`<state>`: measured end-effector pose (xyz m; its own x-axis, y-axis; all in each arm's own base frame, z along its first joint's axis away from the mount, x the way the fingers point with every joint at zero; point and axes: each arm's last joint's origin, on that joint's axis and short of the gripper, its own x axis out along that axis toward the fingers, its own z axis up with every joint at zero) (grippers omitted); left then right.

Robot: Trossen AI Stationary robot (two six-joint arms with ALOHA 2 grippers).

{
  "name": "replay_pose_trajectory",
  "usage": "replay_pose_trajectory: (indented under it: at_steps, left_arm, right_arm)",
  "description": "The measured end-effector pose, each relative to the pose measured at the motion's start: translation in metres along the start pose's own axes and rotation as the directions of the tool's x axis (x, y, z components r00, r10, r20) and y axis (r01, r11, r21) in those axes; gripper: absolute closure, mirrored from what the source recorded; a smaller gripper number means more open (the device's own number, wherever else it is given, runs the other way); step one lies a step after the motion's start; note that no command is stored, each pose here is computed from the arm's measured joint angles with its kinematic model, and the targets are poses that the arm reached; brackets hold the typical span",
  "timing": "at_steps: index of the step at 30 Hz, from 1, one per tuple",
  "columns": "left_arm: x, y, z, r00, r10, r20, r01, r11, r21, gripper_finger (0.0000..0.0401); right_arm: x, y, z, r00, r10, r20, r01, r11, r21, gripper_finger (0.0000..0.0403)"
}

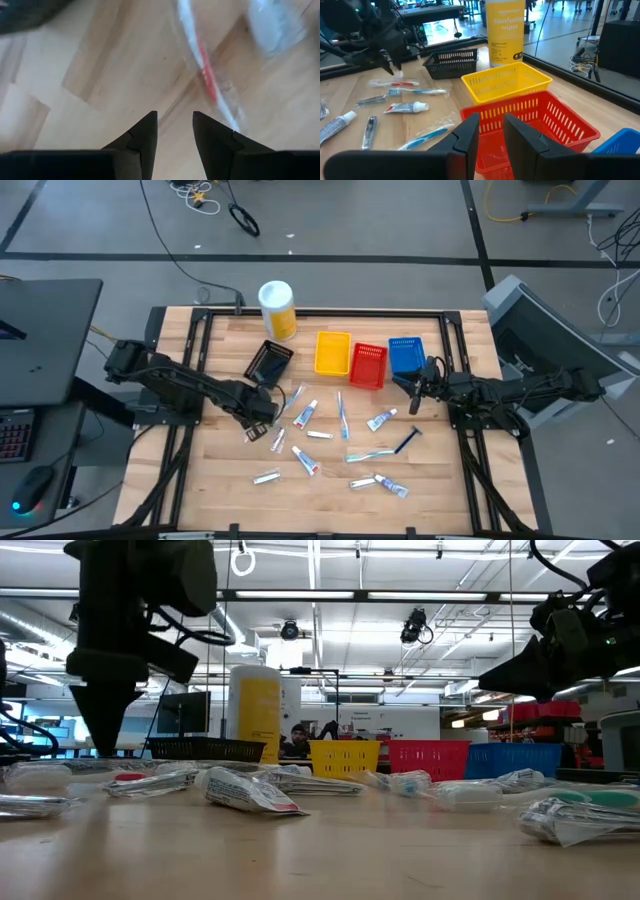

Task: Pick & Place Travel size toiletries
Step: Put the orange toothbrush into the yellow bin

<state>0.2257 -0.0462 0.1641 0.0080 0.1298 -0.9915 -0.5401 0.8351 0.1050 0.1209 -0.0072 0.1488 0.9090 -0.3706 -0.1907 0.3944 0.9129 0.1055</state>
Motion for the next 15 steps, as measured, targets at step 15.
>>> replay_pose_trajectory:
  at_steps: [15]
  left_arm:
    - [-0.003, 0.023, -0.021, 0.806, -0.446, 0.389, 0.517, 0.850, -0.099, 0.0269]
  right_arm:
    - [0.000, 0.000, 0.000, 1.000, -0.001, 0.000, 0.001, 1.000, -0.003, 0.0304]
